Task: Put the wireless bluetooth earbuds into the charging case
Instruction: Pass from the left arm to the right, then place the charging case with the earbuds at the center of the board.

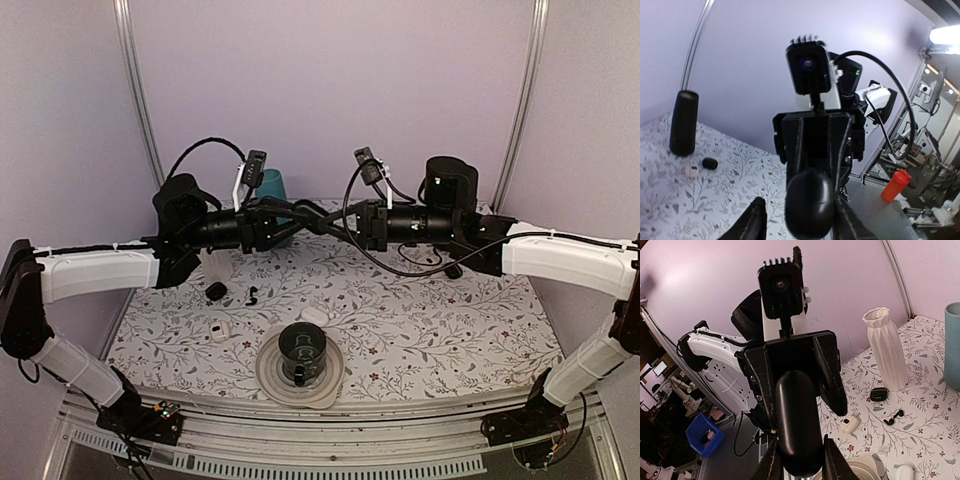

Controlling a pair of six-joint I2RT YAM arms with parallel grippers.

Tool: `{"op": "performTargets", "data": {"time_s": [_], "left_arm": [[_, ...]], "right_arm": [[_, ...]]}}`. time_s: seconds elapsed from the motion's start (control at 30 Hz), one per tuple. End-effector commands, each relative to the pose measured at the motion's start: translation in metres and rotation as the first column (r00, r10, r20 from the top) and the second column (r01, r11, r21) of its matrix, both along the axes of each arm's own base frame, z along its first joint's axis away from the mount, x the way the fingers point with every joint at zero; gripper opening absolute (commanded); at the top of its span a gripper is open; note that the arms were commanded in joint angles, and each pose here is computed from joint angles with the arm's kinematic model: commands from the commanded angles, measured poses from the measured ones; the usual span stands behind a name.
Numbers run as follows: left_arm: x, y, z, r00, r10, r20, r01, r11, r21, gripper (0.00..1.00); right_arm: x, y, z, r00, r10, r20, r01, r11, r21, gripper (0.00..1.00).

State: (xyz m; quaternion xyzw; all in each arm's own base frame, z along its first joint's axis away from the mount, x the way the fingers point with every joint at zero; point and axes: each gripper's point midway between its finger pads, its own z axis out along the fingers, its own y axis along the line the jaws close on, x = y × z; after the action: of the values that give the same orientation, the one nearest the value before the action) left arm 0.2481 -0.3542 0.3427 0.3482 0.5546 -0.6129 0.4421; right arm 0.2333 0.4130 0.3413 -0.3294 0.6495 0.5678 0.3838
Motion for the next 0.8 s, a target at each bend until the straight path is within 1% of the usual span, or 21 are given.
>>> {"op": "performTargets", "data": {"time_s": [0.0, 0.13, 0.2, 0.3, 0.37, 0.57, 0.77], "left_arm": [[0.013, 0.006, -0.011, 0.995, 0.101, -0.016, -0.101, 0.994, 0.032, 0.53], [0.021, 0.015, -0.017, 0.985, 0.172, -0.022, -0.171, 0.984, 0.042, 0.78], [0.024, 0.019, -0.020, 0.980, 0.198, -0.026, -0.197, 0.979, 0.047, 0.86], [0.027, 0.025, -0.026, 0.971, 0.237, -0.036, -0.234, 0.970, 0.057, 0.93], [0.031, 0.029, -0.030, 0.962, 0.271, -0.040, -0.268, 0.961, 0.065, 0.96], [0.042, 0.045, -0.040, 0.920, 0.389, -0.051, -0.383, 0.918, 0.100, 0.96], [0.050, 0.063, -0.051, 0.871, 0.488, -0.056, -0.477, 0.868, 0.136, 0.96]], "right_arm": [[0.008, -0.006, -0.001, 0.999, -0.031, -0.019, 0.031, 0.999, 0.019, 0.03], [0.015, -0.015, -0.008, 0.997, -0.065, -0.039, 0.066, 0.998, 0.011, 0.03], [0.020, -0.020, -0.014, 0.995, -0.087, -0.049, 0.087, 0.996, 0.001, 0.03], [0.029, -0.030, -0.024, 0.990, -0.119, -0.072, 0.118, 0.993, -0.016, 0.03], [0.037, -0.038, -0.034, 0.983, -0.156, -0.091, 0.153, 0.987, -0.038, 0.03], [0.075, -0.069, -0.088, 0.939, -0.297, -0.176, 0.270, 0.949, -0.160, 0.03], [0.115, -0.101, -0.161, 0.848, -0.434, -0.305, 0.342, 0.886, -0.312, 0.03]]}}
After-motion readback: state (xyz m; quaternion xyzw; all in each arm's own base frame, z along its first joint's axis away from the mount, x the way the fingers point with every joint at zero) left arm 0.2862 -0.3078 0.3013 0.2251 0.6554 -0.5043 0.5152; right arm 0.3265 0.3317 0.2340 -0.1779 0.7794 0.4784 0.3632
